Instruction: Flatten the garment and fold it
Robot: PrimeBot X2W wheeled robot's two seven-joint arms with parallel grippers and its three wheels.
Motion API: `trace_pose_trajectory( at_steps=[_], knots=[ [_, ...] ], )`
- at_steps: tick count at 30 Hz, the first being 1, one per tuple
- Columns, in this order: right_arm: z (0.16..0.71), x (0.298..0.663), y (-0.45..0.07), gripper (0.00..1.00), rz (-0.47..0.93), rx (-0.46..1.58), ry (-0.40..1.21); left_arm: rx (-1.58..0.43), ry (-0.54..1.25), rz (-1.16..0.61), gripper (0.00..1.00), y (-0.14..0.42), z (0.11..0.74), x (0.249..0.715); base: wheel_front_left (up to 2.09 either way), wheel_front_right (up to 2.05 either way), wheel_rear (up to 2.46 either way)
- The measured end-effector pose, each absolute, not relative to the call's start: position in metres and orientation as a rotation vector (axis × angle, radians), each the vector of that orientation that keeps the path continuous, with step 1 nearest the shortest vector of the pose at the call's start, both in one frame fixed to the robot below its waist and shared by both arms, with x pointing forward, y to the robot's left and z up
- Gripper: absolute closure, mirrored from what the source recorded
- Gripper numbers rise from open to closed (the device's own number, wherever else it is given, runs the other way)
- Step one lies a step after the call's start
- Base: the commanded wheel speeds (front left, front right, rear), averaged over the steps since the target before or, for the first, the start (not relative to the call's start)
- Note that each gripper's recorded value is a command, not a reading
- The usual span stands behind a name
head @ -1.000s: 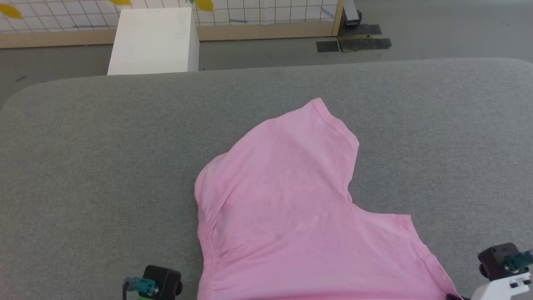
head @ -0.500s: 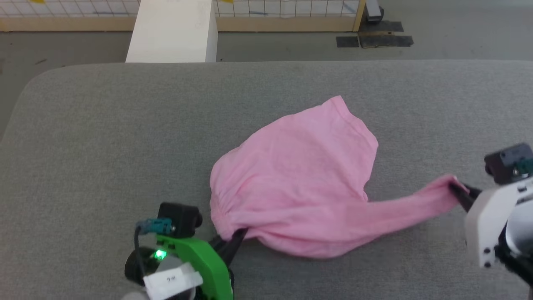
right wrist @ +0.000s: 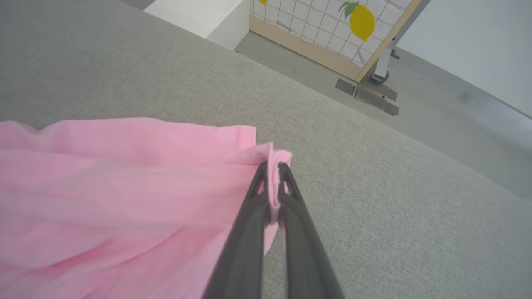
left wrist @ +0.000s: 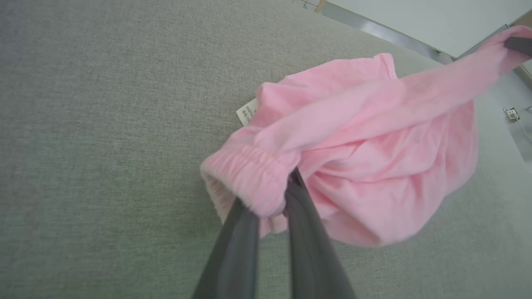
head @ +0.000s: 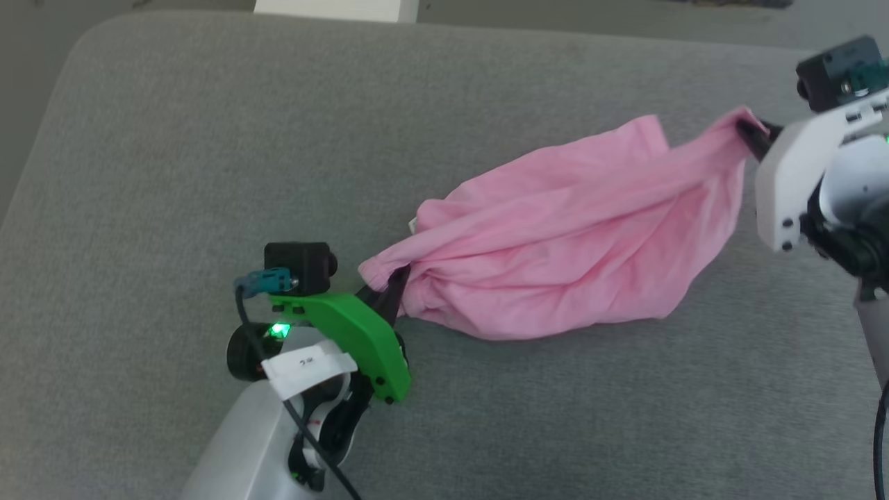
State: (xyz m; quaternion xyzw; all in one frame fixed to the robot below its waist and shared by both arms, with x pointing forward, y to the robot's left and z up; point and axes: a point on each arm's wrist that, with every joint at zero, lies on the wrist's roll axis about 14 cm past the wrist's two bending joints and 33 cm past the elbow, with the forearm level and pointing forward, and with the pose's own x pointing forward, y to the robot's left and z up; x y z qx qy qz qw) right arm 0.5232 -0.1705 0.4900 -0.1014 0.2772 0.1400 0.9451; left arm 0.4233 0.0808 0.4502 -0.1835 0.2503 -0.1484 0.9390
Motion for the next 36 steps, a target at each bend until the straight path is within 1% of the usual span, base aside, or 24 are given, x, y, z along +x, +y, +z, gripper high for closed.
trace_pose_trajectory(
  at_steps=[4,8,14,15,16,17,18,19,22,28,29,30,33,34,36],
  knots=[
    [0.467,0.55,-0.152,1.0,0.328,-0.223,0.59,-0.382,0.54,-0.268,1.0,0.086,0.434,0.429,0.0,0.0,0.0],
    [0.436,0.567,-0.136,1.0,0.367,-0.246,0.651,-0.386,0.573,-0.234,1.0,0.092,0.418,0.433,0.0,0.0,0.0],
    [0.386,0.573,-0.126,1.0,0.397,-0.263,0.789,-0.38,0.621,-0.208,1.0,0.098,0.399,0.431,0.0,0.0,0.0],
    [0.378,0.572,-0.124,1.0,0.403,-0.259,0.812,-0.382,0.624,-0.206,0.96,0.099,0.398,0.431,0.0,0.0,0.0],
    [0.373,0.572,-0.122,1.0,0.409,-0.25,0.831,-0.383,0.626,-0.206,0.61,0.098,0.397,0.43,0.0,0.0,0.0],
    [0.371,0.572,-0.12,1.0,0.413,-0.245,0.844,-0.388,0.625,-0.207,0.15,0.098,0.397,0.431,0.0,0.0,0.0],
    [0.369,0.573,-0.117,0.69,0.421,-0.241,0.854,-0.397,0.62,-0.205,0.0,0.099,0.397,0.431,0.0,0.0,0.0],
    [0.37,0.574,-0.116,0.0,0.426,-0.235,0.855,-0.398,0.614,-0.205,0.0,0.098,0.398,0.431,0.0,0.0,0.0],
    [0.374,0.573,-0.114,0.0,0.435,-0.213,0.839,-0.402,0.583,-0.206,0.0,0.099,0.405,0.431,0.0,0.0,0.0],
    [0.393,0.559,-0.117,0.0,0.436,-0.127,0.715,-0.387,0.514,-0.146,0.0,0.12,0.418,0.414,0.0,0.0,0.0],
    [0.4,0.556,-0.12,0.0,0.427,-0.113,0.679,-0.385,0.502,-0.132,0.0,0.124,0.42,0.409,0.0,0.0,0.0],
    [0.425,0.545,-0.134,0.0,0.392,-0.06,0.556,-0.391,0.454,-0.101,0.0,0.13,0.429,0.395,0.0,0.0,0.0],
    [0.445,0.528,-0.149,0.0,0.347,-0.009,0.447,-0.386,0.407,-0.094,0.0,0.131,0.437,0.386,0.0,0.0,0.0],
    [0.456,0.514,-0.16,0.0,0.307,0.024,0.376,-0.379,0.378,-0.094,0.0,0.129,0.442,0.382,0.0,0.0,0.0],
    [0.467,0.497,-0.17,0.0,0.264,0.045,0.299,-0.358,0.346,-0.097,0.0,0.127,0.447,0.38,0.0,0.0,0.0]
  ],
)
